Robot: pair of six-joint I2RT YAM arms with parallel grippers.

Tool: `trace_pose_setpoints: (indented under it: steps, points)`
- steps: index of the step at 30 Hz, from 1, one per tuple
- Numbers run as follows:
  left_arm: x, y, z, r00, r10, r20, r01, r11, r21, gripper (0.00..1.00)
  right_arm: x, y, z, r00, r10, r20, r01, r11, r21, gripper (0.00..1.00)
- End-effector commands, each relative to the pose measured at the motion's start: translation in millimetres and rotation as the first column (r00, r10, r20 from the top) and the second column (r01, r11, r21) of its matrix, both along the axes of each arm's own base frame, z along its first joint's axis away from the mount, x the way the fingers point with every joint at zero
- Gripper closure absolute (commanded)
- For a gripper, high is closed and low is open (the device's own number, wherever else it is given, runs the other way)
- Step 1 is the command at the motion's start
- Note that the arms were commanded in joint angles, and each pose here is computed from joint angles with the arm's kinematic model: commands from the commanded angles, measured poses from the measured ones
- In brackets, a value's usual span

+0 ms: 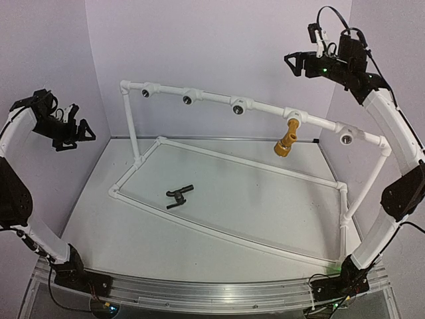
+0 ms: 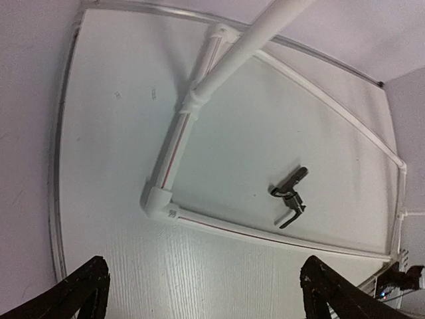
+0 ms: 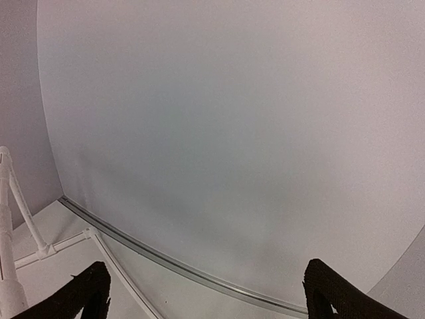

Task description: Install the water faucets

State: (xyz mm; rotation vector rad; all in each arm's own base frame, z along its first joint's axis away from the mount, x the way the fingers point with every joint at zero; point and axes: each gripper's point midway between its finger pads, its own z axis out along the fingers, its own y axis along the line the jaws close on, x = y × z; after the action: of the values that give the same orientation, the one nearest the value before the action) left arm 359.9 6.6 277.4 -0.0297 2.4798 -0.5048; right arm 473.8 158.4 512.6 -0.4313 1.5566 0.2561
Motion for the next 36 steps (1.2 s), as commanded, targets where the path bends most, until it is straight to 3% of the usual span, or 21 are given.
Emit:
trace_pose_setpoints:
  steps: [1,8,13,18,22,27,36]
  points:
    - [-9,-68,24,0.919,-0.338,0.202,0.354,0.934,-0.047,0.00,-18,-8,24,0.998,-0.023,0.059,0.025,0.999,-0.040,0.02]
    - [-23,-164,-41,0.677,-0.708,0.200,0.711,0.700,0.069,0.00,-43,-28,16,0.996,-0.079,0.044,0.087,0.970,-0.228,0.02]
    - [-9,-202,-92,0.522,-0.839,0.153,0.829,0.542,0.141,0.02,-53,-45,9,0.988,-0.153,-0.014,0.143,0.947,-0.287,0.02]
    - [3,-213,-137,0.352,-0.920,0.172,0.897,0.384,0.217,0.09,-60,-72,-11,0.954,-0.289,-0.083,0.245,0.908,-0.341,0.02]
    - [14,-217,-164,0.256,-0.948,0.187,0.910,0.302,0.285,0.13,-72,-86,-16,0.928,-0.356,-0.112,0.303,0.894,-0.331,0.02]
    - [36,-224,-193,0.188,-0.966,0.179,0.895,0.244,0.374,0.26,-88,-81,-35,0.944,-0.294,-0.147,0.210,0.883,-0.419,0.02]
    - [37,-250,-228,0.039,-0.988,0.150,0.883,0.104,0.458,0.42,-95,-74,-41,0.952,-0.248,-0.177,0.154,0.894,-0.422,0.02]
